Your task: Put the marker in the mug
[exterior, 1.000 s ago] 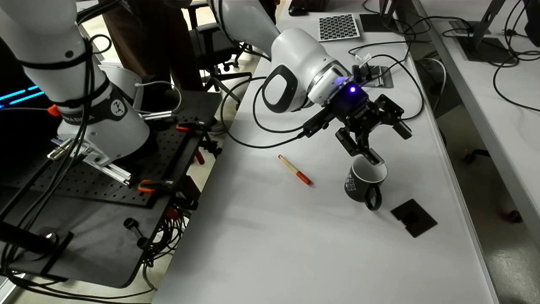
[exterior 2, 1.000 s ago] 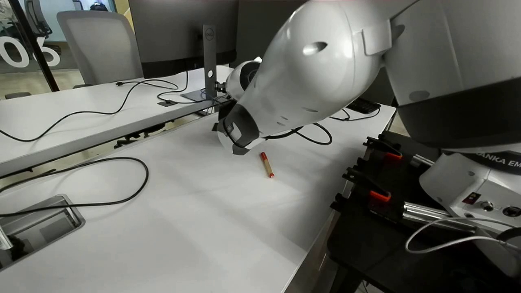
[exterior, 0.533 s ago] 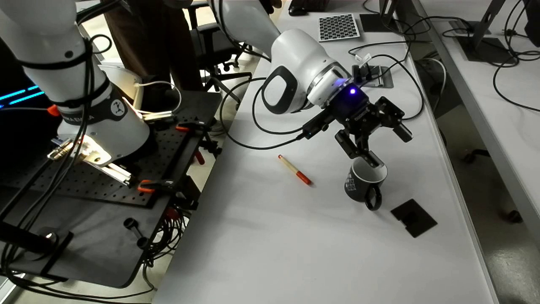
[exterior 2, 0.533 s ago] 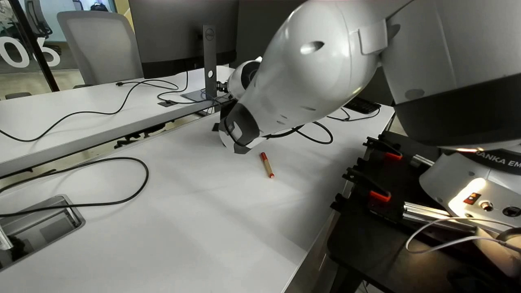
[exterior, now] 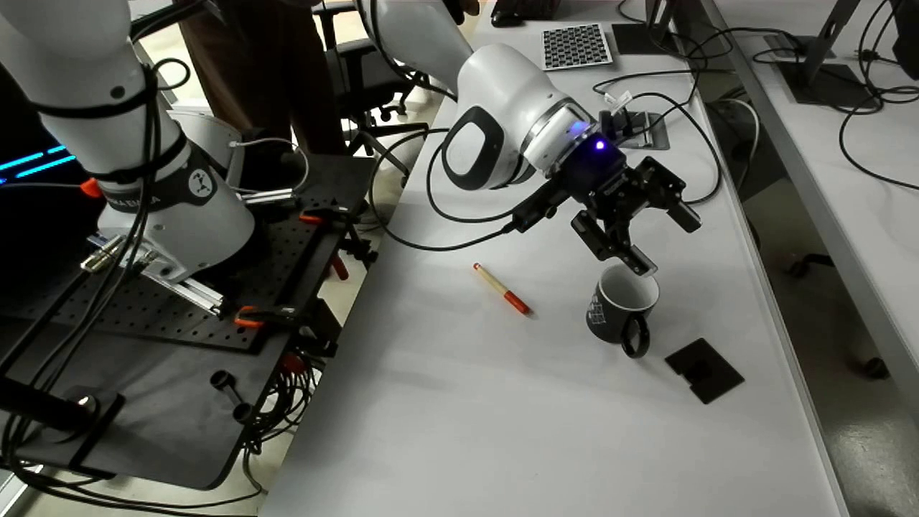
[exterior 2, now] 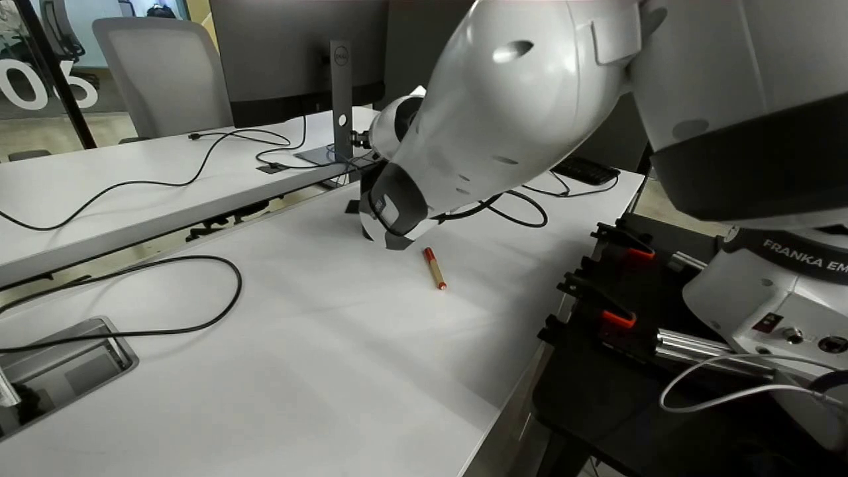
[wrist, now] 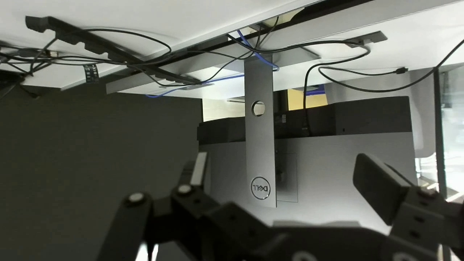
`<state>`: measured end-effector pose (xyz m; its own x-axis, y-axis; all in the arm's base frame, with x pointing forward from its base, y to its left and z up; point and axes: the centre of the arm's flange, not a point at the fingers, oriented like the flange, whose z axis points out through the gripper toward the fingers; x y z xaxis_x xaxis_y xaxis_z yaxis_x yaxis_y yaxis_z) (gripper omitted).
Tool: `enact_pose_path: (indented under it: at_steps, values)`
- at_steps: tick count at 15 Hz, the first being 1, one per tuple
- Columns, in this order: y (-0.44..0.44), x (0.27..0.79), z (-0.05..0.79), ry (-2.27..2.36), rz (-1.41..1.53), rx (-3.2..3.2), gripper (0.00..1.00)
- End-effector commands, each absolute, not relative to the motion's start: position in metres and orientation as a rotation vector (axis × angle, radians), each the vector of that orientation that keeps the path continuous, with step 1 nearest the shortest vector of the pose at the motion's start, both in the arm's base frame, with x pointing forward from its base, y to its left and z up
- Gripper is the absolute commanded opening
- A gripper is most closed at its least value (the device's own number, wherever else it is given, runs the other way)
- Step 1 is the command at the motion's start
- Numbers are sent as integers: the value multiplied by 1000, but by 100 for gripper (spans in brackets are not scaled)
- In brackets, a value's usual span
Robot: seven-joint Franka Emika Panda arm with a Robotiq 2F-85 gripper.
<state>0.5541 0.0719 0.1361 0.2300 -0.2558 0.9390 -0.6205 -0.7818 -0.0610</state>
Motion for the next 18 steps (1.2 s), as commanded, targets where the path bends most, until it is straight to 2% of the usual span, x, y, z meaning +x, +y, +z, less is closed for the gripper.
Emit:
enact_pose_path:
  at_steps: [1, 18]
  values:
    - [61, 538, 152, -693, 1534, 2229, 100]
    - [63, 527, 195, -165, 1257, 2392, 100]
